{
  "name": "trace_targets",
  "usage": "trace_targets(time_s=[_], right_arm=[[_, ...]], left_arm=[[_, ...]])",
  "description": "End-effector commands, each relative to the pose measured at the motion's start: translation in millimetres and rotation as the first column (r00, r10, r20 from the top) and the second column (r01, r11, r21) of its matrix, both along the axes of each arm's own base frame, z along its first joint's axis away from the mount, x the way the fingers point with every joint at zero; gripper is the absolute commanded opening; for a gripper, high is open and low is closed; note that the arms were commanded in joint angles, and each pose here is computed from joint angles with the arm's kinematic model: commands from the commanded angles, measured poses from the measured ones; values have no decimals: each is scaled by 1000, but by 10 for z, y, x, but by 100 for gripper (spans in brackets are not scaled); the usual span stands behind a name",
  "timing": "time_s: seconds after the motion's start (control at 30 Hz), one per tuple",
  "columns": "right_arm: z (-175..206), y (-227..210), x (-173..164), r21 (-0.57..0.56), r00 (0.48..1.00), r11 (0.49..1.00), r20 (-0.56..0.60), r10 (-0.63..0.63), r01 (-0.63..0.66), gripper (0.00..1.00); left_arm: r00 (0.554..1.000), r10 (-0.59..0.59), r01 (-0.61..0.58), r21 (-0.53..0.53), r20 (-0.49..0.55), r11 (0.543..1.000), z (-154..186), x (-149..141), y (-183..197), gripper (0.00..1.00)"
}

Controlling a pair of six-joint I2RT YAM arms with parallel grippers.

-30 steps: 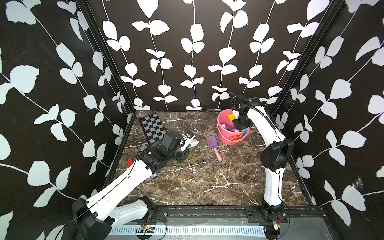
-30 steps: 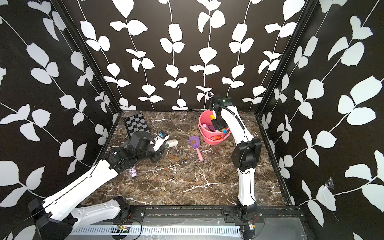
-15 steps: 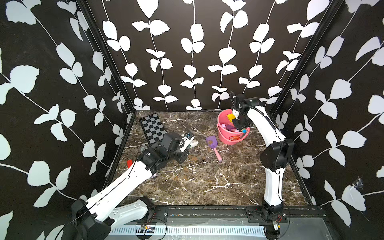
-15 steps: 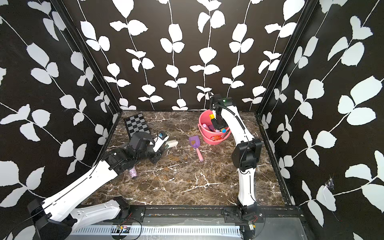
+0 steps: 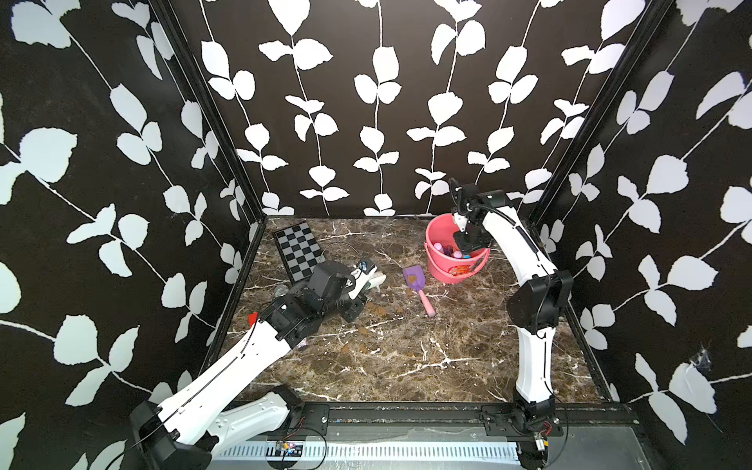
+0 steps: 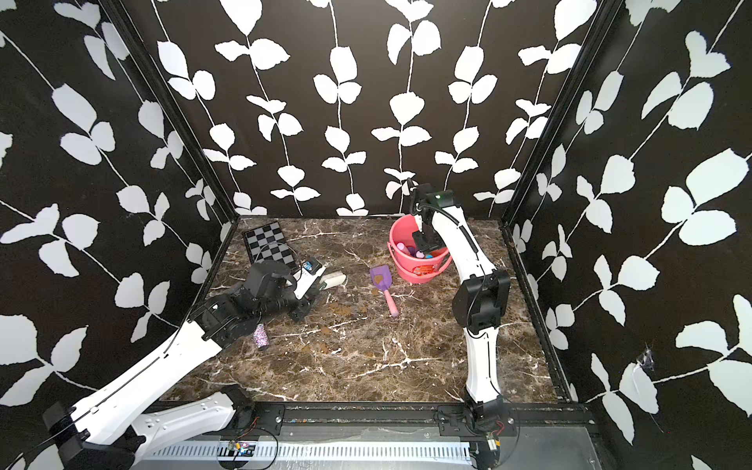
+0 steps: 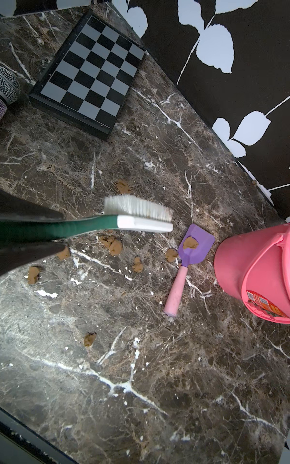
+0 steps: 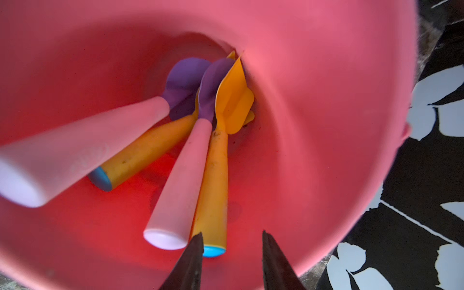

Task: Brush the soil off the hand trowel and place it into the bucket
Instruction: Place the hand trowel in the bucket.

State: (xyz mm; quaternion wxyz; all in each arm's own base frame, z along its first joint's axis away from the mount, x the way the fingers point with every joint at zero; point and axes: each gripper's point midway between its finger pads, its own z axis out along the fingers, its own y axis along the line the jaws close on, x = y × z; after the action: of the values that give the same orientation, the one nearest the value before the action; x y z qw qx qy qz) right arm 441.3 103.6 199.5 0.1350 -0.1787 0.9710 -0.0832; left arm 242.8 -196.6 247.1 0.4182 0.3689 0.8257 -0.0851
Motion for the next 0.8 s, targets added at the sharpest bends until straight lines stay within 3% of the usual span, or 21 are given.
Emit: trace_targets(time_s=[0.0, 0.23, 0.43, 0.57, 0.7, 0.77], right_arm=[[340, -26, -57, 29, 998, 1000, 70, -3, 1, 40], [903, 184, -283, 173, 964, 984, 266, -11, -37, 43], [934, 670, -855, 252, 888, 935, 444, 118, -250, 46], [635, 972, -1277, 249, 853, 898, 477, 212, -362, 49], [-47, 1124, -1505, 245, 891, 906, 389, 234, -344, 50], [-369, 1221, -1542, 259, 911, 912, 350, 217, -318, 56]], left_arm=[[999, 23, -23, 1, 31, 1000, 50, -6, 90, 0], [999, 40, -39, -39, 12, 998, 67, 5, 50, 0], [993, 65, -74, -97, -100, 993, -28, 33, 19, 0], [983, 85, -114, -176, -160, 978, -39, 86, 69, 0], [975, 128, -171, -244, -180, 955, -19, 191, 163, 0], [974, 140, -183, -258, -177, 949, -3, 231, 188, 0]])
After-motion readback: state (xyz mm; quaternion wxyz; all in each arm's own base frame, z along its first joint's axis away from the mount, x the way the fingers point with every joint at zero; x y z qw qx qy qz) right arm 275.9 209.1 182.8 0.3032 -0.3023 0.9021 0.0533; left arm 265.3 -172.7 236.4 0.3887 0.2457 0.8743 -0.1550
